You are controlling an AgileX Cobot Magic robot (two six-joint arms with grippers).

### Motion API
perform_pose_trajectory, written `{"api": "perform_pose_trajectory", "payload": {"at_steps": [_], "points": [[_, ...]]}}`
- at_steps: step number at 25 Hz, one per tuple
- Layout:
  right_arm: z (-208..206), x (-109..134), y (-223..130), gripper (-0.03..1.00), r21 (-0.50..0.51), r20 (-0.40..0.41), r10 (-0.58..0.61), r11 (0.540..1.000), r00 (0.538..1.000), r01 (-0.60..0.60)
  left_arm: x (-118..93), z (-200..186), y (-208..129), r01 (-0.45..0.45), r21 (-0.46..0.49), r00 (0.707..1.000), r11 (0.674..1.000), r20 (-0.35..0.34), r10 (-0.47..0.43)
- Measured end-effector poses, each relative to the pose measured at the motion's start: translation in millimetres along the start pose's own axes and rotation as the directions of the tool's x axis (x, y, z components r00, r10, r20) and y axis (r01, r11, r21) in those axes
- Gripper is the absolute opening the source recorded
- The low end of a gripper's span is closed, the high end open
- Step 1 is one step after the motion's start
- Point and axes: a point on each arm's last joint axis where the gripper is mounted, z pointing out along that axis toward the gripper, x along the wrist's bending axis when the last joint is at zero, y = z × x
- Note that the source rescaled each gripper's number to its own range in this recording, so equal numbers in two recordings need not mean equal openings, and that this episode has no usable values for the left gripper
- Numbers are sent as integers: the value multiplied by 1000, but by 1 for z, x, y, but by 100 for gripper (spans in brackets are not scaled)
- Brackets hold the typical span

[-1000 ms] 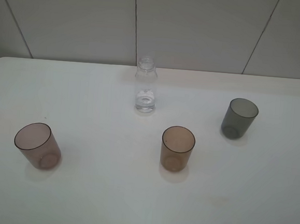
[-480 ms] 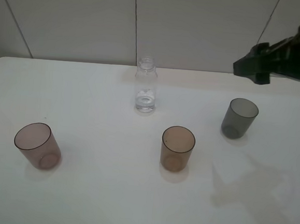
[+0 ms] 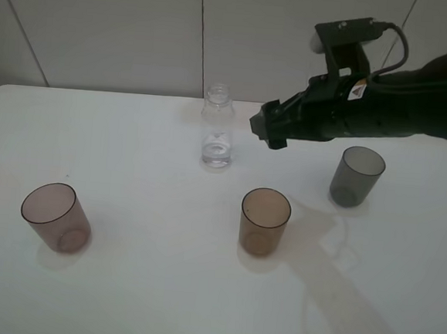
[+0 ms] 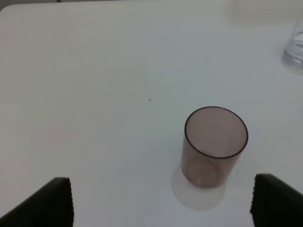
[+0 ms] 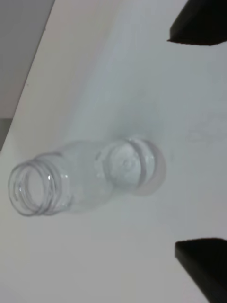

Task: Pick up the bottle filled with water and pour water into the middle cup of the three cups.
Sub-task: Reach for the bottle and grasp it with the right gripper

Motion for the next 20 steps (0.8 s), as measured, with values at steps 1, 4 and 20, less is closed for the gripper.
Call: {"api": "perform_pose_trajectory", "payload": {"at_steps": [1,4,20], "points": [[3,7,0,87,-12,-13,-10,1000,1000,10,0,0,0,0,0,1000,1000,0,0],[15,24,-3,87,-49,-39,-66,997,997,64,0,0,0,0,0,1000,1000,0,0],[79,43,-16,87,-113,20,-55,992,998,57,0,0,0,0,0,1000,1000,0,0]]}}
